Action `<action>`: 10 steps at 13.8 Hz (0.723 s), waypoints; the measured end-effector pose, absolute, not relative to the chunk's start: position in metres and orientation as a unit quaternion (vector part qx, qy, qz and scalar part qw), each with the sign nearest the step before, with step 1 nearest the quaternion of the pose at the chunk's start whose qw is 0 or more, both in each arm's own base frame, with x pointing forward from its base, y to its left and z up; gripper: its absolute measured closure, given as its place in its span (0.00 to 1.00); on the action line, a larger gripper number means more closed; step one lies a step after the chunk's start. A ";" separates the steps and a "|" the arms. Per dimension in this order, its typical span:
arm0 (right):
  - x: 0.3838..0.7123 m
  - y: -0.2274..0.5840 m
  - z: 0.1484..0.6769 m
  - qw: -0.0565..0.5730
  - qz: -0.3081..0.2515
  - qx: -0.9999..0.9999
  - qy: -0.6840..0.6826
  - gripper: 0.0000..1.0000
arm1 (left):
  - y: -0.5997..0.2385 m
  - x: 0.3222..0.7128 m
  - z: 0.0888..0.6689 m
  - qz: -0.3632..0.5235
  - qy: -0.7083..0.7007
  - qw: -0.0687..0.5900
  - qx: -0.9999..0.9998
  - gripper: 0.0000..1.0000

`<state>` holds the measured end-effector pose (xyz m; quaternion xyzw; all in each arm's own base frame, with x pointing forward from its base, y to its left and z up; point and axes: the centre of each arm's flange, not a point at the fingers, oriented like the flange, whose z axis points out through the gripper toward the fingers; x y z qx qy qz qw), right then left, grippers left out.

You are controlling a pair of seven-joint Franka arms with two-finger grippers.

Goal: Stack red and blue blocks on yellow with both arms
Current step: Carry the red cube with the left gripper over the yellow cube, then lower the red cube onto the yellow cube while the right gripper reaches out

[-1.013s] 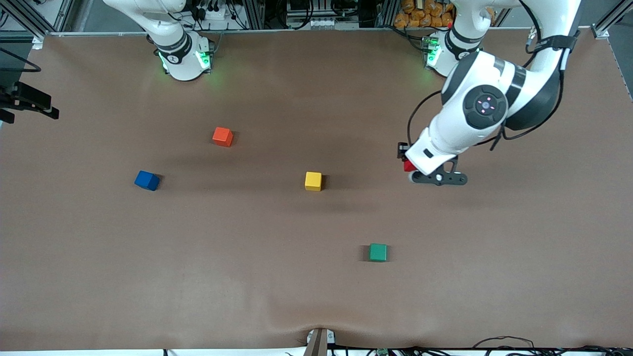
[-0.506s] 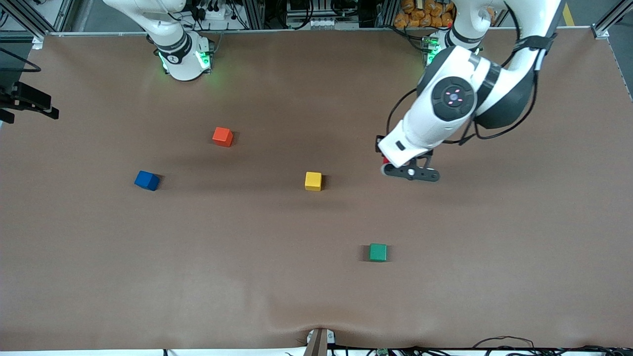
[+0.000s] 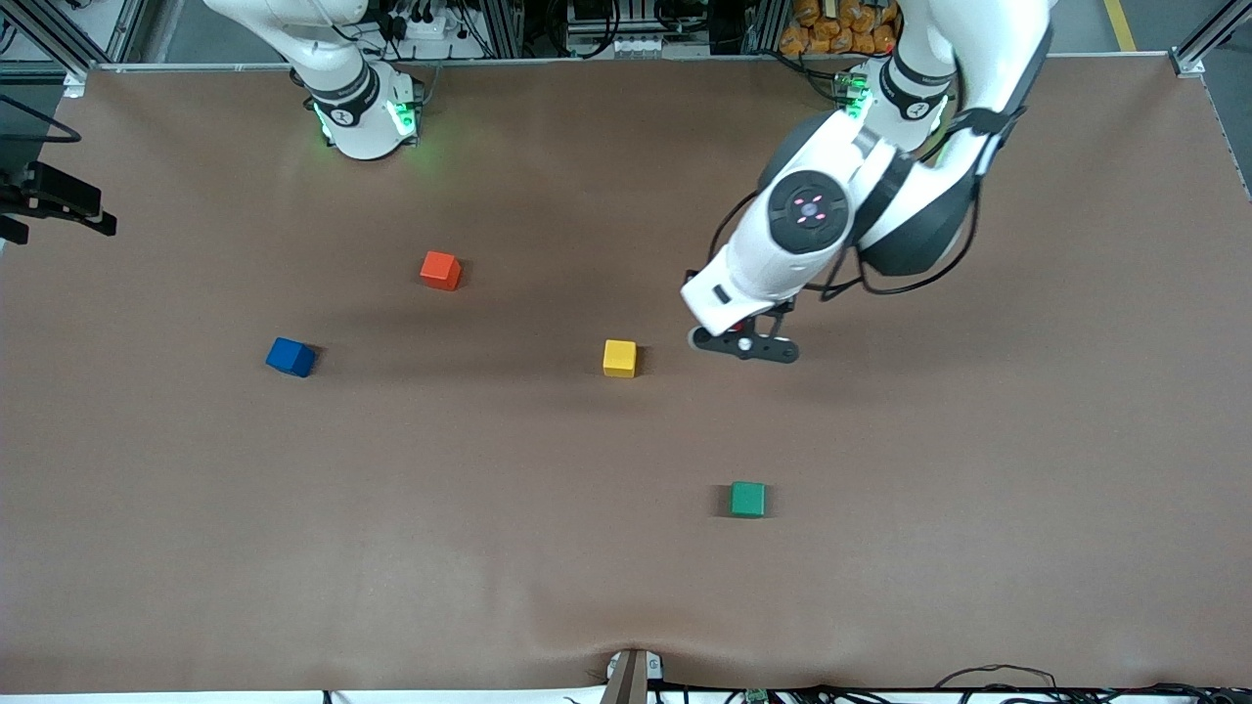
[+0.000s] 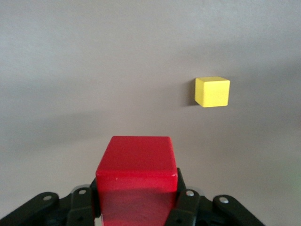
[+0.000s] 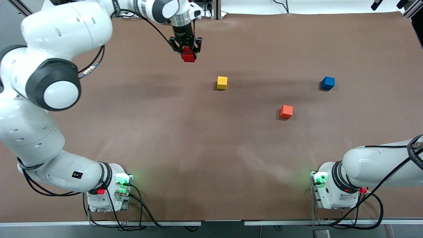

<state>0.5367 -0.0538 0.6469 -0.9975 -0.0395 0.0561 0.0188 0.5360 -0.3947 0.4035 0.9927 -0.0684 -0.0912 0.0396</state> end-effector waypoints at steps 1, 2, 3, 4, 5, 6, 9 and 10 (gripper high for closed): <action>0.537 -0.054 0.647 0.019 0.056 -0.997 -0.039 0.00 | -0.405 0.534 0.394 -0.097 -0.065 0.037 0.993 0.44; 0.537 -0.054 0.647 0.019 0.056 -0.997 -0.039 0.00 | -0.415 0.531 0.383 -0.103 -0.061 0.033 0.992 0.44; 0.537 -0.054 0.646 0.019 0.057 -0.997 -0.039 0.00 | -0.424 0.529 0.370 -0.110 -0.054 0.029 0.992 0.44; 0.537 -0.054 0.646 0.019 0.057 -0.997 -0.039 0.00 | -0.434 0.526 0.359 -0.117 -0.050 0.025 0.992 0.44; 0.538 -0.054 0.645 0.019 0.058 -0.997 -0.039 0.00 | -0.443 0.523 0.350 -0.120 -0.045 0.022 0.991 0.44; 0.538 -0.054 0.645 0.019 0.058 -0.997 -0.039 0.00 | -0.453 0.522 0.341 -0.121 -0.038 0.017 0.992 0.44; 0.538 -0.054 0.644 0.019 0.058 -0.997 -0.039 0.00 | -0.479 0.522 0.323 -0.108 -0.034 0.000 0.994 0.44; 0.539 -0.054 0.643 0.019 0.060 -0.997 -0.039 0.00 | -0.487 0.521 0.319 -0.099 -0.036 -0.009 0.994 0.44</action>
